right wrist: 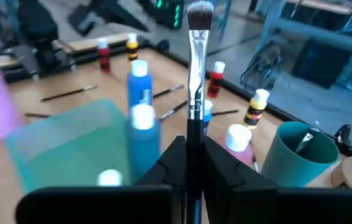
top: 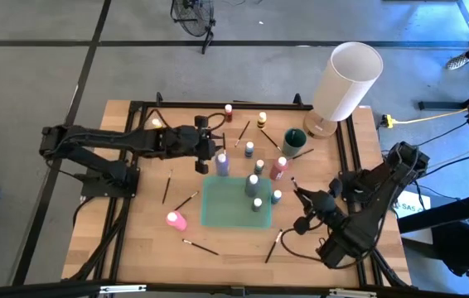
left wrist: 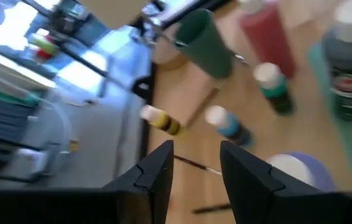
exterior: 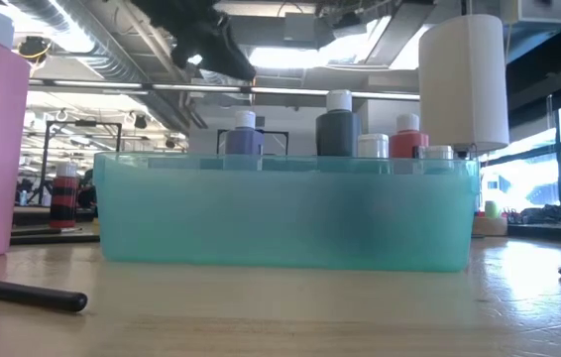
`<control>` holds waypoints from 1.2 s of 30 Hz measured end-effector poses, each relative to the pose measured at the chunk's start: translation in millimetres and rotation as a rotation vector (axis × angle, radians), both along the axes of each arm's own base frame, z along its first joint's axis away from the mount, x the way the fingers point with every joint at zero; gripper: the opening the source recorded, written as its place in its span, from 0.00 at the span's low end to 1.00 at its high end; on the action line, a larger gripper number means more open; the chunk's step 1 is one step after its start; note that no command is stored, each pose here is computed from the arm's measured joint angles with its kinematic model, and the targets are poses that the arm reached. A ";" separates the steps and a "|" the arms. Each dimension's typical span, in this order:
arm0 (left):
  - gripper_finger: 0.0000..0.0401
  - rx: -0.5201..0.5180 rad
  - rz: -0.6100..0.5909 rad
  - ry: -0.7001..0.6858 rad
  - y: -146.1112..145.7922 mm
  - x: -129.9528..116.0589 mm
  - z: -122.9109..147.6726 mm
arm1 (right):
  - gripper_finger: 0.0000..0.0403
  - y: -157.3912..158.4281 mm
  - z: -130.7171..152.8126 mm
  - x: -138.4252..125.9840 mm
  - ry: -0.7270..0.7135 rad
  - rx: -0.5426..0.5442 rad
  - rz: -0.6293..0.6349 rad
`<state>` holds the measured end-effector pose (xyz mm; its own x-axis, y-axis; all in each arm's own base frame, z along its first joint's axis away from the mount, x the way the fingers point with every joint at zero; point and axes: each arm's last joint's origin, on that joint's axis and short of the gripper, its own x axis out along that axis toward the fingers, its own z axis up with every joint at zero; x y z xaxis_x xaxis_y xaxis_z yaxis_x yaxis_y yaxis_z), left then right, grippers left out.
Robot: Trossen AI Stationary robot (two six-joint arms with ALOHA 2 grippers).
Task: Pick & Place Paint Supplies
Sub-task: Put the black eyeshadow brush into the green cup
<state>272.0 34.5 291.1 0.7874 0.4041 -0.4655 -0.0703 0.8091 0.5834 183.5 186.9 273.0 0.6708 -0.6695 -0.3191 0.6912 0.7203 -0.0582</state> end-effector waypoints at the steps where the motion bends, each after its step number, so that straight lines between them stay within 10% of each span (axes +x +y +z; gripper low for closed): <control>1: 0.32 -0.020 -0.016 -0.008 1.4 0.0 0.4 | 0.06 -4.7 -7.6 -3.4 -0.020 -0.014 -0.006; 16: 0.32 -0.237 -0.160 -0.039 4.8 -1.2 -0.4 | 0.06 -105.4 -49.5 -20.6 -0.285 -0.162 -0.190; 36: 0.32 -0.351 -0.294 -0.126 0.5 3.0 6.1 | 0.06 -139.7 -107.3 -30.3 -0.278 -0.212 -0.315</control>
